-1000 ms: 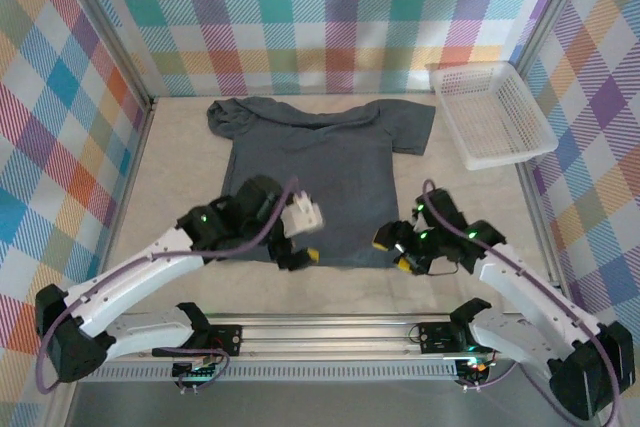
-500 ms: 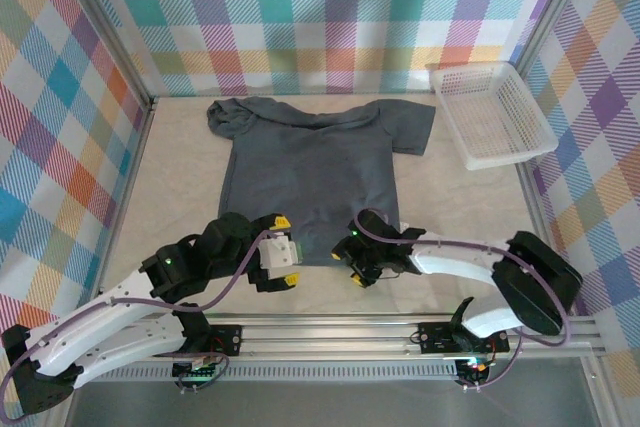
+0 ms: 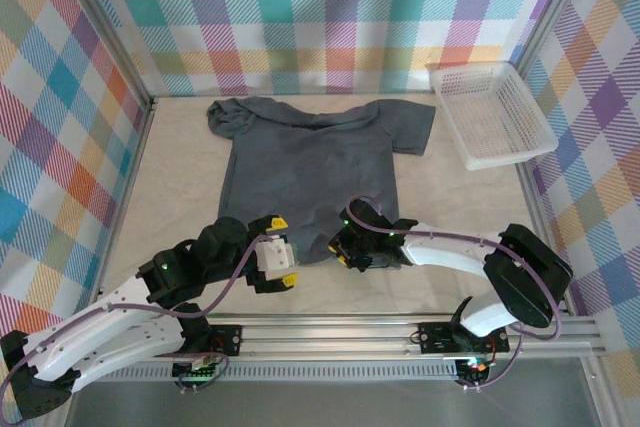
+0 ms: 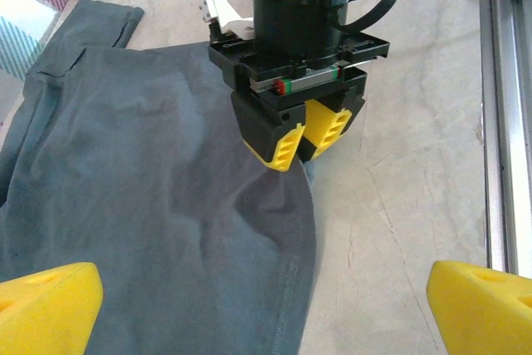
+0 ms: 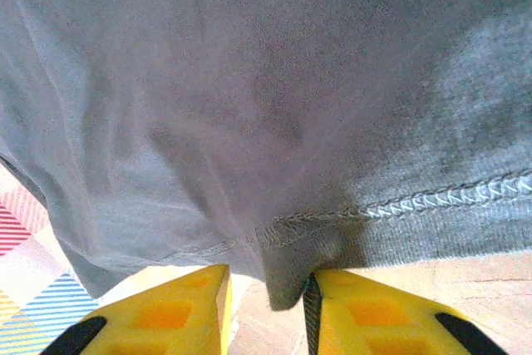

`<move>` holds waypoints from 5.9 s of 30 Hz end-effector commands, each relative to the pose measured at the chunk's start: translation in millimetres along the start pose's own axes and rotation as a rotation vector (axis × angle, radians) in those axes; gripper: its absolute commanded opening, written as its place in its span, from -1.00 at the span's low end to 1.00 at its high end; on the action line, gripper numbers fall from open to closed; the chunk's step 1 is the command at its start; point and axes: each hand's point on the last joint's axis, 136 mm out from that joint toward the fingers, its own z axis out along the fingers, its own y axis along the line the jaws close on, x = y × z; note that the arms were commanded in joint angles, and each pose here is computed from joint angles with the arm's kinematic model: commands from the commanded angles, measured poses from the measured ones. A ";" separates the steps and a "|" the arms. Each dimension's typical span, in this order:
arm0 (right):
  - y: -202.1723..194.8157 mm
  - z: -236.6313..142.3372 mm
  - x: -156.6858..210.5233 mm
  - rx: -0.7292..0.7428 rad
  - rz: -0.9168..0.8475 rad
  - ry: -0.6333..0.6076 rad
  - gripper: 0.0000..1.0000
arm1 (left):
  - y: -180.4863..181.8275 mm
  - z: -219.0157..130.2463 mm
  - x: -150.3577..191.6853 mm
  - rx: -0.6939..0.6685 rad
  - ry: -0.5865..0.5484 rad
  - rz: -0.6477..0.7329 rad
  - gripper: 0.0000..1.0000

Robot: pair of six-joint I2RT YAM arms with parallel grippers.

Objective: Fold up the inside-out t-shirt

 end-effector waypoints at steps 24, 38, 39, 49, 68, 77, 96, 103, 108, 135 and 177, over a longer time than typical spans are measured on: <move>85.8 -96.4 -20.8 -0.247 -0.365 -0.022 -1.00 | 68.2 123.8 10.6 -0.396 -0.008 -0.278 1.00; 54.2 -132.8 -45.7 -0.118 -0.666 -0.165 -1.00 | 124.3 104.2 56.4 -0.542 0.086 -0.476 -0.98; 48.9 -134.4 -55.5 -0.077 -0.690 -0.214 -1.00 | 117.5 105.0 46.0 -0.448 0.063 -0.496 -1.00; 81.9 -119.3 -25.5 -0.297 -1.321 -0.443 0.06 | 125.3 70.7 13.8 -0.360 0.086 -0.796 -1.00; 189.0 -9.6 -103.7 0.535 -2.059 -1.322 -1.00 | 154.1 27.9 -54.4 -0.283 0.022 -0.977 -1.00; 124.5 19.5 -209.4 0.492 -1.639 -0.593 -1.00 | 170.5 -3.9 -133.0 -0.172 -0.112 -0.996 -1.00; 172.1 104.8 -167.6 0.067 -1.013 -0.267 -0.63 | 196.1 -19.2 -262.0 0.058 -0.393 -0.965 -1.00; 169.6 112.8 -176.4 0.217 -1.025 -0.203 0.54 | 186.0 -42.3 -283.7 0.091 -0.413 -0.888 -1.00; 133.8 128.7 -176.6 0.342 -1.065 -0.099 0.95 | 181.3 -58.3 -278.2 0.042 -0.423 -0.850 -1.00; 227.1 -210.2 -58.7 -0.537 -1.283 -0.400 -1.00 | 253.5 91.9 87.5 -0.303 0.194 -1.460 -1.00; 220.5 -289.3 -42.3 -0.806 -1.126 -0.361 -1.00 | 160.7 28.1 1.2 -0.167 -0.059 -1.424 0.59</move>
